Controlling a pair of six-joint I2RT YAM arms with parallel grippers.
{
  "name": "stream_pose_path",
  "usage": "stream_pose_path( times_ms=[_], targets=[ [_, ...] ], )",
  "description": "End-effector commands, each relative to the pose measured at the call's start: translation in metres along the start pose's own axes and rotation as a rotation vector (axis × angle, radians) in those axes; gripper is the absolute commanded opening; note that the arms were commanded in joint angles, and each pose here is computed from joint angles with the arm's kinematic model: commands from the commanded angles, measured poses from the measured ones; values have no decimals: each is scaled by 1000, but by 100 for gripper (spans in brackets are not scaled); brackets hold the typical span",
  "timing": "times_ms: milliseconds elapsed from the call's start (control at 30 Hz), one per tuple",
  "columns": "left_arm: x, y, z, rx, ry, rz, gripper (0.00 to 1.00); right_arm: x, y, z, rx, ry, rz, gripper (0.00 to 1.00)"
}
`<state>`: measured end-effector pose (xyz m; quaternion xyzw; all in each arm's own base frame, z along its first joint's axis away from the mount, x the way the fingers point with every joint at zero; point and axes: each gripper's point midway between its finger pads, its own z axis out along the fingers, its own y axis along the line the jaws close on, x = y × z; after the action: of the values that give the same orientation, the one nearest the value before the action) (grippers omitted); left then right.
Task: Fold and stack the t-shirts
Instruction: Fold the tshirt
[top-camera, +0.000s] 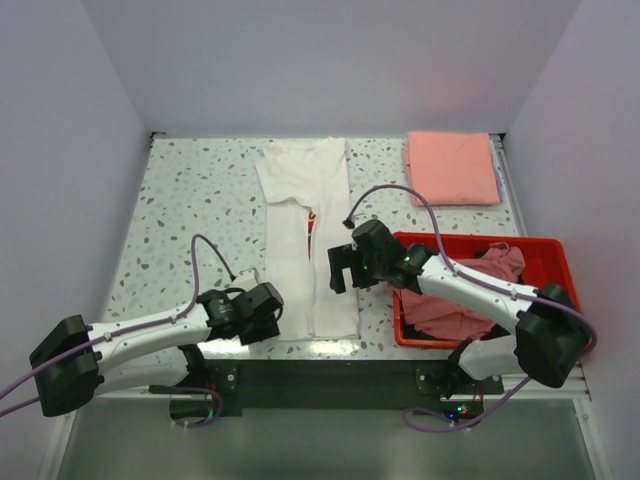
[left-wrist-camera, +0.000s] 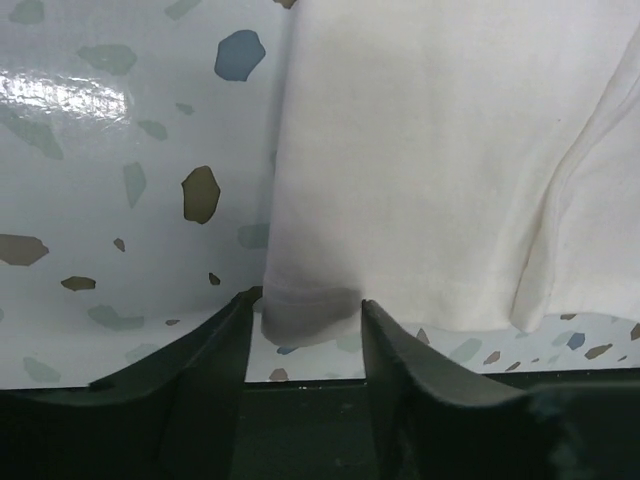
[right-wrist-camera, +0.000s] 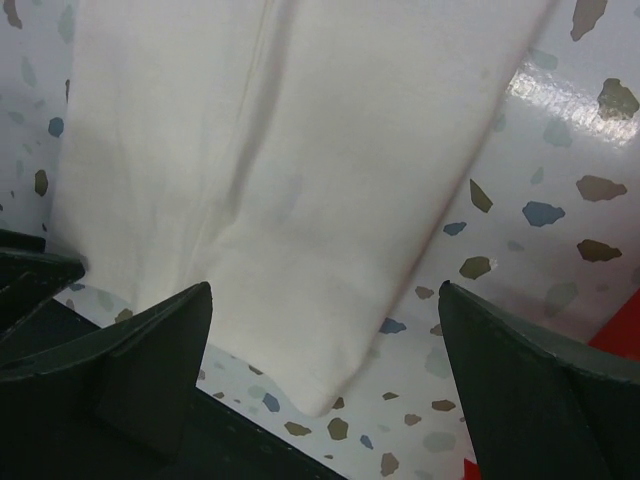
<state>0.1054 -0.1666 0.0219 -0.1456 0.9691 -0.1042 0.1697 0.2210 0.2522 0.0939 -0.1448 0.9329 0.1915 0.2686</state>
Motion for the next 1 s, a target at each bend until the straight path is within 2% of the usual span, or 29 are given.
stream_pose_path(
  times_ms=[0,300,367,400,433,600,633,733,833,967],
  targets=[
    [-2,9,5,-46,-22,-37,47,-2,3,-8,-3,-35,25,99],
    [23,24,17,-51,71,-40,20,40,-6,-16,18,63,14,98],
    [24,28,18,-71,73,-44,11,54,-2,-15,11,100,5,98],
    [24,32,17,-89,74,-50,3,58,0,-16,8,109,-1,97],
    [23,32,16,-91,68,-50,0,65,6,-17,-3,124,-14,97],
    [24,35,14,-90,70,-41,0,87,9,-15,28,158,-23,94],
    [24,36,14,-90,71,-44,0,94,10,-12,30,162,-9,87],
    [25,38,15,-91,75,-43,0,106,9,-7,43,182,-1,78],
    [27,39,16,-93,80,-47,0,110,3,-5,88,179,-6,65],
    [29,40,19,-82,80,-54,0,112,-3,-1,120,170,2,55]
  ],
)
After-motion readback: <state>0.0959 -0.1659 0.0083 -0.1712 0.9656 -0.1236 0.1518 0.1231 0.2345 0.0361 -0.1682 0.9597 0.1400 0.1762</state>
